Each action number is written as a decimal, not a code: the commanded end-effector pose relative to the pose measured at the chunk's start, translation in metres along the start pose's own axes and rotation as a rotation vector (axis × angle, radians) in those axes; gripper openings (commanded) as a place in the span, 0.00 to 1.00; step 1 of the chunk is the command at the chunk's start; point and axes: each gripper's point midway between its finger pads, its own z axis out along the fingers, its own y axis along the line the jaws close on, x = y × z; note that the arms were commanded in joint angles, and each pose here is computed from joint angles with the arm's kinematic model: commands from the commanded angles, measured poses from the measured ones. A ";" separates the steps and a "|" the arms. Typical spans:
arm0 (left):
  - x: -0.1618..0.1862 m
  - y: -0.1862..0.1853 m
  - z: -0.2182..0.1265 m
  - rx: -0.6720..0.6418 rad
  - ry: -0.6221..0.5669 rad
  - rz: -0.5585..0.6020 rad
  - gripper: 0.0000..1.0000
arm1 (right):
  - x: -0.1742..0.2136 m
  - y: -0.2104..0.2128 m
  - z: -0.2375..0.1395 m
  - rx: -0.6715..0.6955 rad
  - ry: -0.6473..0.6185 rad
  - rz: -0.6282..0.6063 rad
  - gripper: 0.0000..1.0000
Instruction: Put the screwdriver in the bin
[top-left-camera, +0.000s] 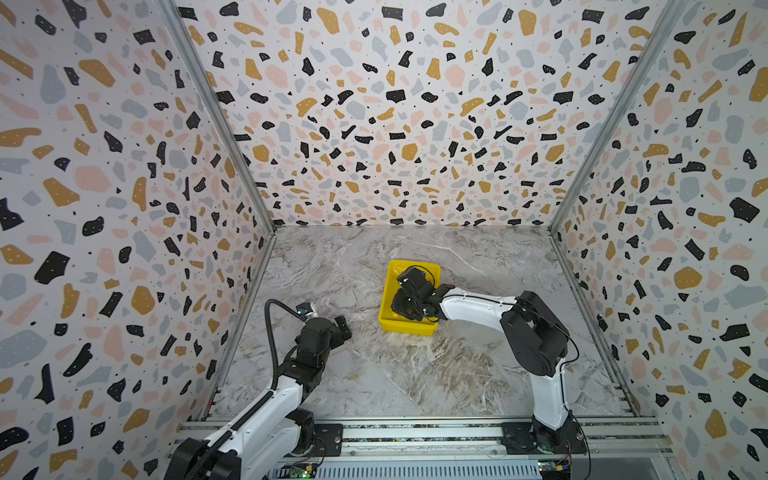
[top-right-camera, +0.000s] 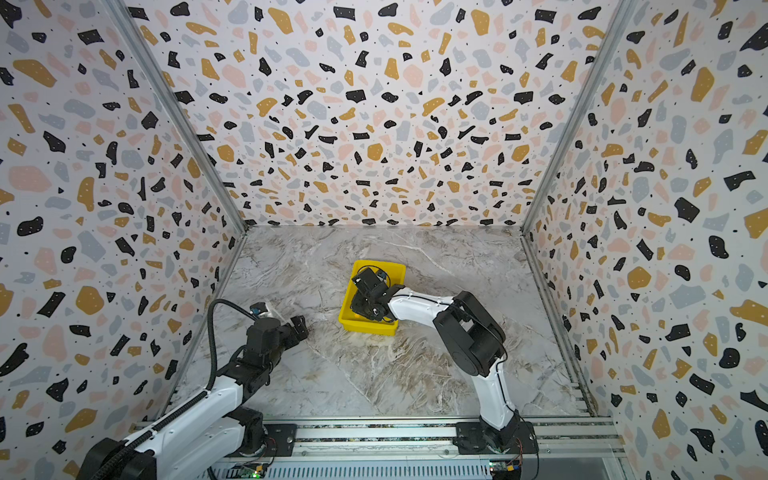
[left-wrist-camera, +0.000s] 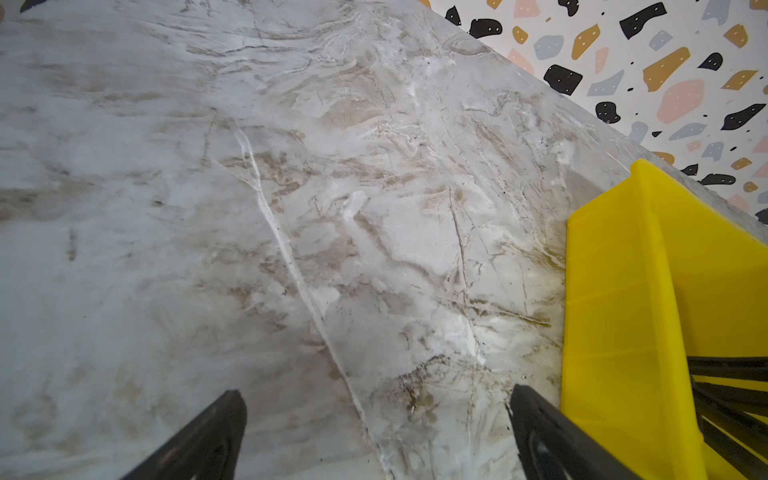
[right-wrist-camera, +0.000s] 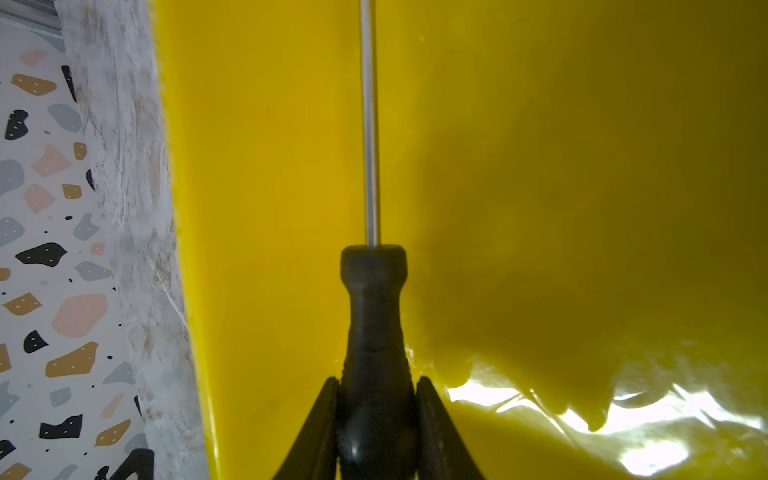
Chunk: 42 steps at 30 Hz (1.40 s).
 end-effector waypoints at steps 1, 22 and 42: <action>-0.004 -0.001 -0.001 0.004 -0.016 -0.006 1.00 | -0.013 0.024 -0.022 -0.054 -0.041 -0.021 0.30; -0.004 -0.003 -0.002 0.012 -0.018 -0.004 1.00 | -0.072 0.048 -0.133 -0.088 -0.321 -0.140 0.42; -0.002 -0.003 0.000 0.014 -0.009 -0.004 1.00 | -0.135 -0.208 -0.290 0.398 -1.100 -0.505 0.99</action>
